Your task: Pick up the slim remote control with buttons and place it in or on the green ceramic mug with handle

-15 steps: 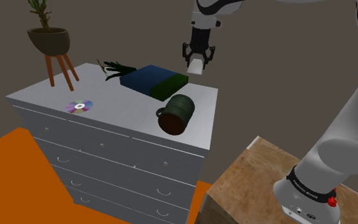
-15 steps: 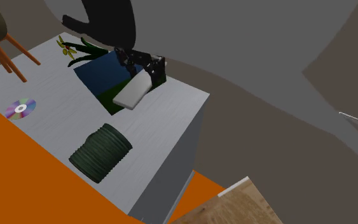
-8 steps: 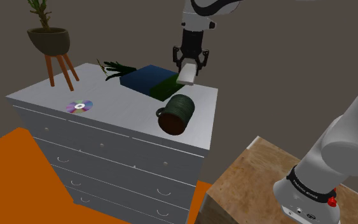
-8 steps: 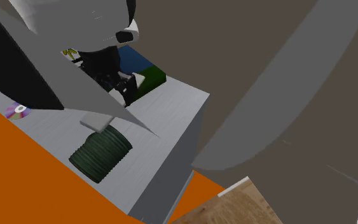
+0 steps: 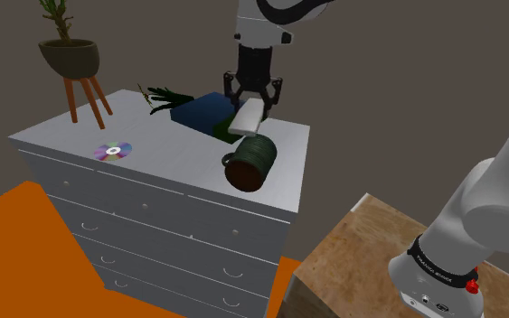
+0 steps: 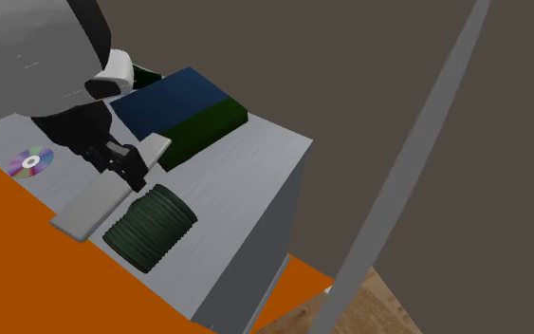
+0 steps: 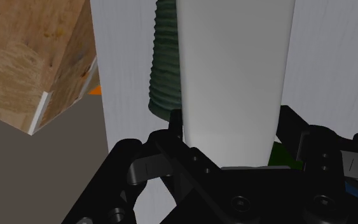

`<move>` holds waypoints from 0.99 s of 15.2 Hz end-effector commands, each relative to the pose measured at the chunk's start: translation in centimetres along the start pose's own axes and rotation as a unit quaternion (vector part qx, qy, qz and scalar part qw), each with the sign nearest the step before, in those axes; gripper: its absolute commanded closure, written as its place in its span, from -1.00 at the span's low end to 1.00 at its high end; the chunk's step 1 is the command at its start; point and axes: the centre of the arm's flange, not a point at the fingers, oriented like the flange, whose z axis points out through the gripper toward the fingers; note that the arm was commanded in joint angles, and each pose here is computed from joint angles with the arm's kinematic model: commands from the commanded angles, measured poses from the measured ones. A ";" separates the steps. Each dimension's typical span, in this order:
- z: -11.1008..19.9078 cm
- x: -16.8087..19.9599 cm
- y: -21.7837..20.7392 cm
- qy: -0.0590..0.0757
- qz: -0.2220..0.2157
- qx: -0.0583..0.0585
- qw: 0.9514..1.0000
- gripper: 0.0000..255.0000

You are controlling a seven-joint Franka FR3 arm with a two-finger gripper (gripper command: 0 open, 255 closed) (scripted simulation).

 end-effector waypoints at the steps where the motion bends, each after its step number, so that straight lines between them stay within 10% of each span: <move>1: 0.8 -1.2 -0.2 0.000 0.001 0.000 1.000 1.00; 15: 7.5 -1.2 -0.2 0.000 0.001 0.000 1.000 1.00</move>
